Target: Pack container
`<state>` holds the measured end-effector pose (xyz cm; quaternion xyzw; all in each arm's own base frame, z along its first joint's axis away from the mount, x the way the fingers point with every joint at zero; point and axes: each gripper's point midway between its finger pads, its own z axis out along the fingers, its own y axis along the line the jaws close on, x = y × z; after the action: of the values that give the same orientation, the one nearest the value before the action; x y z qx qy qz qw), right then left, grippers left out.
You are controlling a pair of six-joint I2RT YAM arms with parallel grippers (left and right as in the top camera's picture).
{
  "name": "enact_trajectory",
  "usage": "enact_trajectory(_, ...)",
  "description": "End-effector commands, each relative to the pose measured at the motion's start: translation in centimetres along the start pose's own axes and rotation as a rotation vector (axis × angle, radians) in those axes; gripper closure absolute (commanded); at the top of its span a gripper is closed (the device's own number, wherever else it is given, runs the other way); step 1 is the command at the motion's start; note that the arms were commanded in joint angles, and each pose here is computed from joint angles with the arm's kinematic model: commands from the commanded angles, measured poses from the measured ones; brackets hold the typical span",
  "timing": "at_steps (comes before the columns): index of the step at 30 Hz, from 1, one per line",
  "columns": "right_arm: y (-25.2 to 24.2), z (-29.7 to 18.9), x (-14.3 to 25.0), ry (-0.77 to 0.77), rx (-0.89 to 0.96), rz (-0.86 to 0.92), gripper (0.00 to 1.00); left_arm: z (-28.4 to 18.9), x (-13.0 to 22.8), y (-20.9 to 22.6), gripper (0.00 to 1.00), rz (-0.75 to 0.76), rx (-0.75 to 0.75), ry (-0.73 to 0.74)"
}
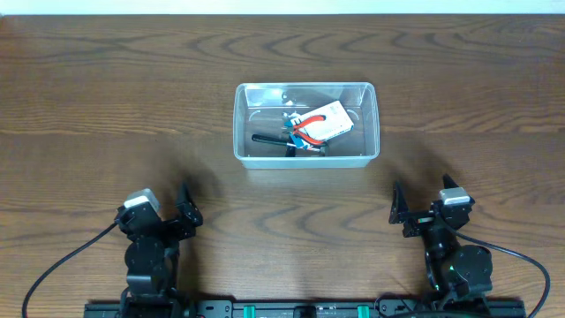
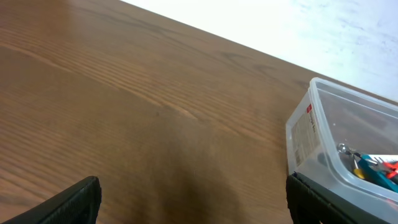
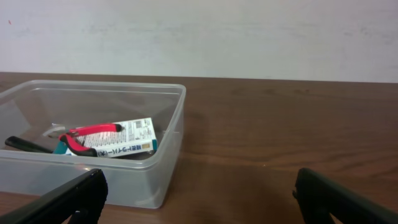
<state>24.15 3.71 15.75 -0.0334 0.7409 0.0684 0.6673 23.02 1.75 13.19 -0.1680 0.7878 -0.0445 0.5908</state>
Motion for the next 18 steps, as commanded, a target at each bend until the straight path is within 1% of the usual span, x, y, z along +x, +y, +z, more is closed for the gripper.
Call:
enact_trajectory(1, -0.15, 0.00, 0.06, -0.004, 0.005, -0.011, 0.01, 0.09, 0.02, 0.06, 0.13, 0.016, -0.001, -0.011)
enact_trajectory(8, -0.15, 0.00, 0.06, -0.004, 0.005, -0.011, 0.01, 0.35, 0.88, 0.31, 0.13, 0.017, -0.003, -0.003)
enact_trajectory(12, -0.15, 0.00, 0.06, -0.004, 0.004, -0.011, 0.01, 0.13, 0.08, 0.09, 0.13, 0.036, 0.009, -0.042)
enact_trajectory(18, -0.15, 0.00, 0.06, -0.004, 0.004, -0.011, 0.01, 0.15, 0.25, 0.12, 0.13, 0.036, 0.008, -0.035)
